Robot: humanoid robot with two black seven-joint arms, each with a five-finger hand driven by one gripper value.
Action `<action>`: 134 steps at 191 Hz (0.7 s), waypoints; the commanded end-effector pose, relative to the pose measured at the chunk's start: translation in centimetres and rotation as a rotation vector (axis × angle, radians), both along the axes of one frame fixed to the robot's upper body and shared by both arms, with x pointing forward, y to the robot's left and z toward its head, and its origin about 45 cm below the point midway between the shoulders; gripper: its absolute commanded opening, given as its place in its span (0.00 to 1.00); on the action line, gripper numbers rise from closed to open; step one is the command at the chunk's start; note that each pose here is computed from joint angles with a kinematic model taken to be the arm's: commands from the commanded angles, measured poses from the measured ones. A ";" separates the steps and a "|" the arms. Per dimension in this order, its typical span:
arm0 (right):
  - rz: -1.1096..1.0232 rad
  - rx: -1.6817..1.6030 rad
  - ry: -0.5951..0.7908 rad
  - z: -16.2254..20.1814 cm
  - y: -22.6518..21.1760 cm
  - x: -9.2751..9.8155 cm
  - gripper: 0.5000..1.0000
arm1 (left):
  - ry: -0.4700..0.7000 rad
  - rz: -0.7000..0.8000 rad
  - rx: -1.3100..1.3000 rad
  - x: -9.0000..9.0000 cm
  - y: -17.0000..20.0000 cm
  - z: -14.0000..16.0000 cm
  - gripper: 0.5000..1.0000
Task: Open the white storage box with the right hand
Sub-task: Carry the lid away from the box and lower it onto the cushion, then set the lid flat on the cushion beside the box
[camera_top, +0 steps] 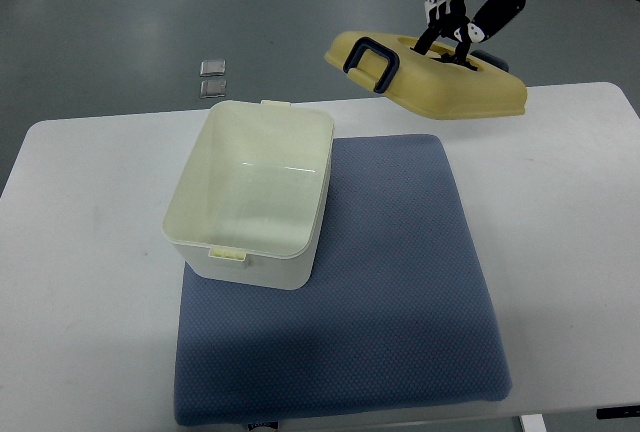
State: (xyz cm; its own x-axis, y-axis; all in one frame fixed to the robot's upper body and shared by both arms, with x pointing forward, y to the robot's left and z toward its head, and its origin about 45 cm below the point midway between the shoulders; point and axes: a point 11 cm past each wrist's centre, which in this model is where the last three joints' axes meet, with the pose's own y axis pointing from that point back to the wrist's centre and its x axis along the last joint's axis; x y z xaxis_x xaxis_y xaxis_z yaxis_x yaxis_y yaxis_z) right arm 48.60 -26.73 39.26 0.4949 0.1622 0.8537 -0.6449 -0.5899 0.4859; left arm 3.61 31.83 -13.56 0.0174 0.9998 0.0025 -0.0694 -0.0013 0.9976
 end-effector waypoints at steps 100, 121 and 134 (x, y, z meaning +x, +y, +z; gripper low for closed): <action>-0.011 -0.152 0.170 -10.5 -3.7 -2.9 0.00 | 0.001 -0.004 -0.011 0.0 -0.4 0.0 1.00; 0.006 -0.162 0.177 -11.0 -3.0 -3.0 0.00 | 0.001 -0.004 -0.011 0.0 -0.4 0.0 1.00; 0.030 -0.163 0.180 -11.3 -1.8 -3.0 0.00 | 0.000 -0.004 -0.011 0.0 -0.4 0.0 1.00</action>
